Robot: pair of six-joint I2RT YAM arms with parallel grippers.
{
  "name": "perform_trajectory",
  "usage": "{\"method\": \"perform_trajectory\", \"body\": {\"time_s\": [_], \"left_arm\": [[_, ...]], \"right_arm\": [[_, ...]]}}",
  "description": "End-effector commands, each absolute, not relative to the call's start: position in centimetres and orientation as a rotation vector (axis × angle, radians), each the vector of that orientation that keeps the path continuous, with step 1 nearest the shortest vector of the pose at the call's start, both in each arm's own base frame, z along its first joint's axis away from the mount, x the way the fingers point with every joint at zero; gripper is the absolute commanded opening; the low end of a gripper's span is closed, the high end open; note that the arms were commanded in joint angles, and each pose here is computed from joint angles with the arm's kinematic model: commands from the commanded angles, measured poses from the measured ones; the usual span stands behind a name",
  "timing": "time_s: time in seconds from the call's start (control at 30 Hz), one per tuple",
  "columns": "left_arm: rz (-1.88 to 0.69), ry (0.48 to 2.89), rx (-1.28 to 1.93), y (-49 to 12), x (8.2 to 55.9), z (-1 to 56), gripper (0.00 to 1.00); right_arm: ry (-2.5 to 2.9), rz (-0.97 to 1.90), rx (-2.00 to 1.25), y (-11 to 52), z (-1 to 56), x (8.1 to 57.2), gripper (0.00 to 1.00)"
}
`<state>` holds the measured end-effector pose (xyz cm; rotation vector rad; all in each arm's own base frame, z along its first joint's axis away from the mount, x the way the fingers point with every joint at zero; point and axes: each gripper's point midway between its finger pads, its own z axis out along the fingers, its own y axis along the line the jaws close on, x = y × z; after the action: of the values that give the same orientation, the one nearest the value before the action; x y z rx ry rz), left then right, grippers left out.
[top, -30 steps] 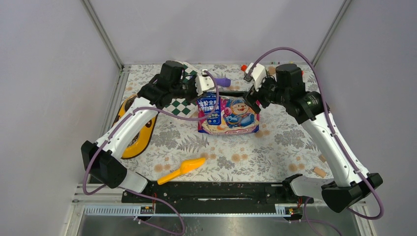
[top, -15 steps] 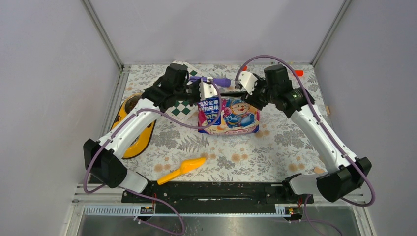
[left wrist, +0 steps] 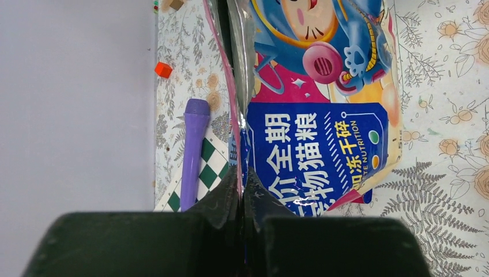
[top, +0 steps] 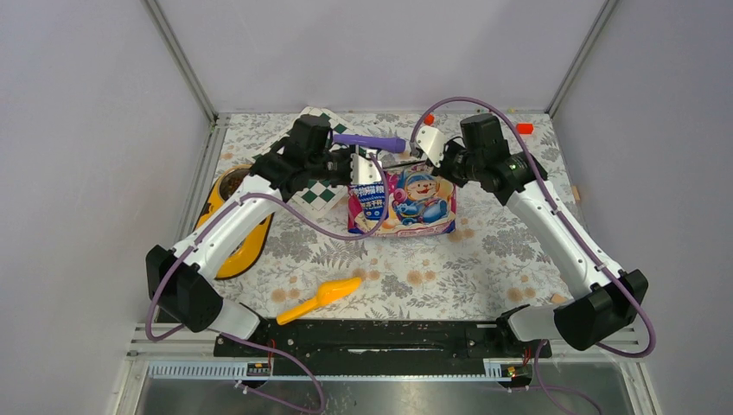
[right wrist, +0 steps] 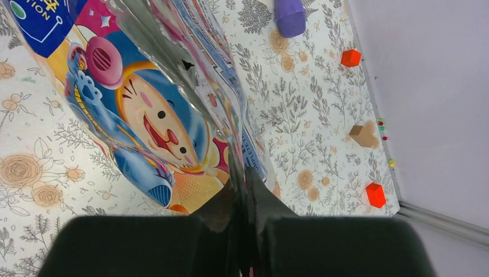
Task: Serve the pet food
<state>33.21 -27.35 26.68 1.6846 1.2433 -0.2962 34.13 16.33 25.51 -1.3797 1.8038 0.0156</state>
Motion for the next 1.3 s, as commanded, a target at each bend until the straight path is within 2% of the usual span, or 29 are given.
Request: {"method": "perform_trajectory", "body": {"time_s": [0.0,0.07,0.2,0.37,0.57,0.63,0.7,0.8,0.83,0.9,0.97,1.03,1.2,1.27], "left_arm": [[-0.293,1.179,1.703,-27.4,32.0,27.9,0.00],[-0.318,1.176,1.690,-27.7,31.9,28.2,0.02],[-0.346,1.173,1.672,-28.5,31.9,28.1,0.15],[-0.355,1.165,1.679,-29.2,31.8,27.8,0.16],[-0.352,1.153,1.672,-29.5,31.8,28.0,0.12],[-0.342,1.152,1.673,-29.5,31.9,28.0,0.08],[-0.330,1.153,1.674,-29.4,32.0,28.0,0.00],[-0.314,1.150,1.673,-29.3,32.1,28.2,0.00],[-0.316,1.148,1.674,-29.3,32.1,28.2,0.00],[-0.322,1.149,1.671,-29.4,32.1,28.3,0.00],[-0.332,1.154,1.656,-29.5,32.1,28.4,0.00],[-0.335,1.152,1.646,-29.6,32.2,28.4,0.00],[-0.337,1.145,1.637,-29.7,32.2,28.5,0.00],[-0.336,1.138,1.635,-29.7,32.1,28.6,0.00]], "right_arm": [[1.727,0.058,-1.337,17.0,28.0,33.6,0.00],[1.722,0.099,-1.329,17.6,28.3,33.3,0.03],[1.693,0.220,-1.317,19.3,28.8,32.9,0.23],[1.661,0.323,-1.322,21.2,28.6,32.9,0.31],[1.627,0.314,-1.394,22.1,27.6,32.8,0.31],[1.624,0.296,-1.406,22.2,27.4,33.0,0.29],[1.620,0.273,-1.414,22.2,27.3,33.3,0.22],[1.608,0.259,-1.425,22.4,27.3,33.4,0.02],[1.608,0.262,-1.422,22.5,27.4,33.4,0.00],[1.601,0.290,-1.415,22.9,27.8,33.3,0.02],[1.588,0.329,-1.410,23.6,28.0,33.1,0.17],[1.572,0.354,-1.415,24.5,27.9,32.9,0.26],[1.551,0.421,-1.430,26.5,27.4,32.7,0.27],[1.537,0.443,-1.421,27.0,27.5,32.8,0.21]]}}
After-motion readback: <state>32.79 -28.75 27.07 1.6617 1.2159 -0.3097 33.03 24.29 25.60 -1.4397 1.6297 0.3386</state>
